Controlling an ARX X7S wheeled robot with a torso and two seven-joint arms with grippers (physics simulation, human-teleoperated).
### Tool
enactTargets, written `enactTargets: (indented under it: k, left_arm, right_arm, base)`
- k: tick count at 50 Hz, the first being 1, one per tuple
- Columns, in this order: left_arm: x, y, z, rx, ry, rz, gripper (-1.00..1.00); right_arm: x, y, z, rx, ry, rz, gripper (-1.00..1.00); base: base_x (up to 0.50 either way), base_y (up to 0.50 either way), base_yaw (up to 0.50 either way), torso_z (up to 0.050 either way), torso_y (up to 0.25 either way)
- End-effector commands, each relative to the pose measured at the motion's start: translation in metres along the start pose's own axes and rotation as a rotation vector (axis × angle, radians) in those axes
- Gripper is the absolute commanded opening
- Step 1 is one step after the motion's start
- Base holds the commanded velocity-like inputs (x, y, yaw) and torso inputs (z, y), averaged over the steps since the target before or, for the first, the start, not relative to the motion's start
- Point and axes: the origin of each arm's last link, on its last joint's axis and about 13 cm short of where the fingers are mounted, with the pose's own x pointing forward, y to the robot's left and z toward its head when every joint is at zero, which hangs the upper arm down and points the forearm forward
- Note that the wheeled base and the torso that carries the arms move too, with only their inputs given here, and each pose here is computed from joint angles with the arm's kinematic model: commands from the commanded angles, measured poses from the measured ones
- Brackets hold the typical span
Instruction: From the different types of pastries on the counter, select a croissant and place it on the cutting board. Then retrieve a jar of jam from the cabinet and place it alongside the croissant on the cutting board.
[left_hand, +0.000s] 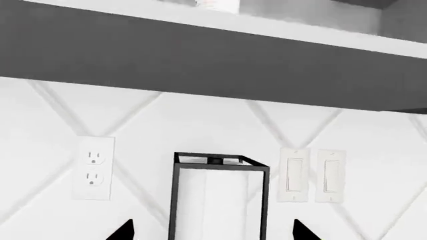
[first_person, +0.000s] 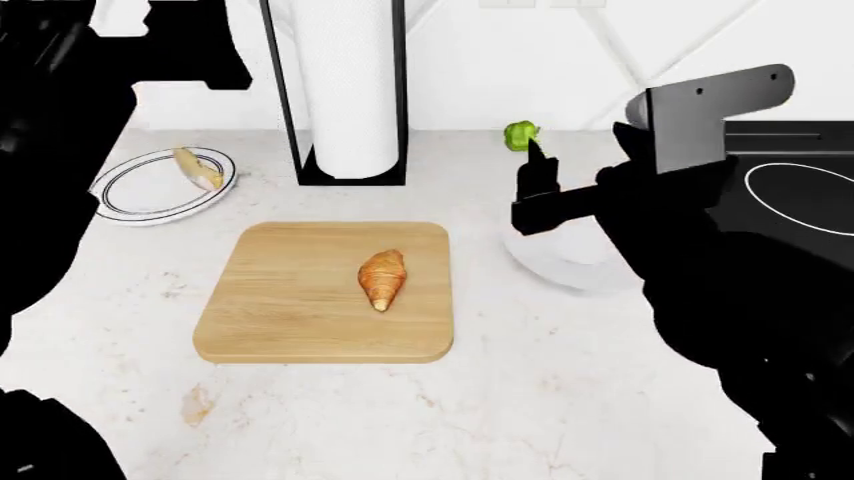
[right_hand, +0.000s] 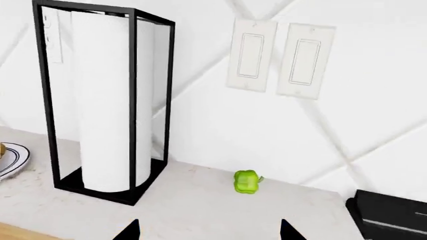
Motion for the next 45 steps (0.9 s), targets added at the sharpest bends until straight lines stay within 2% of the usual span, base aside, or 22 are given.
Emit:
enactTargets:
  k: [1, 9, 21, 25, 32, 39, 45]
  left_arm:
    - [-0.02, -0.013, 0.051, 0.045, -0.204, -0.021, 1.0]
    - [-0.036, -0.021, 0.071, 0.092, -0.276, -0.042, 1.0]
    - [-0.038, -0.04, 0.123, 0.097, -0.322, -0.018, 1.0]
    - [-0.019, -0.05, 0.142, 0.083, -0.303, -0.001, 1.0]
    - [0.03, -0.061, 0.173, 0.05, -0.237, 0.074, 1.0]
    - [0.074, -0.068, 0.182, 0.055, -0.172, 0.128, 1.0]
    - [0.115, -0.068, 0.177, 0.077, -0.106, 0.179, 1.0]
  right_arm:
    - [-0.019, -0.014, -0.005, -0.095, -0.078, -0.136, 1.0]
    - [-0.018, -0.015, -0.007, -0.088, -0.087, -0.145, 1.0]
    - [-0.014, -0.01, -0.012, -0.074, -0.096, -0.092, 1.0]
    - [-0.012, -0.007, -0.019, -0.069, -0.087, -0.058, 1.0]
    - [-0.008, -0.005, -0.032, -0.064, -0.06, -0.02, 1.0]
    - [-0.005, -0.006, -0.039, -0.056, -0.05, 0.01, 1.0]
    - [-0.002, -0.004, -0.042, -0.067, -0.044, 0.028, 1.0]
  base:
    - [0.0, 0.0, 0.0, 0.0, 0.0]
    - [0.0, 0.0, 0.0, 0.0, 0.0]
    - [0.0, 0.0, 0.0, 0.0, 0.0]
    - [0.0, 0.0, 0.0, 0.0, 0.0]
    - [0.0, 0.0, 0.0, 0.0, 0.0]
    - [0.0, 0.0, 0.0, 0.0, 0.0]
    - [0.0, 0.0, 0.0, 0.0, 0.0]
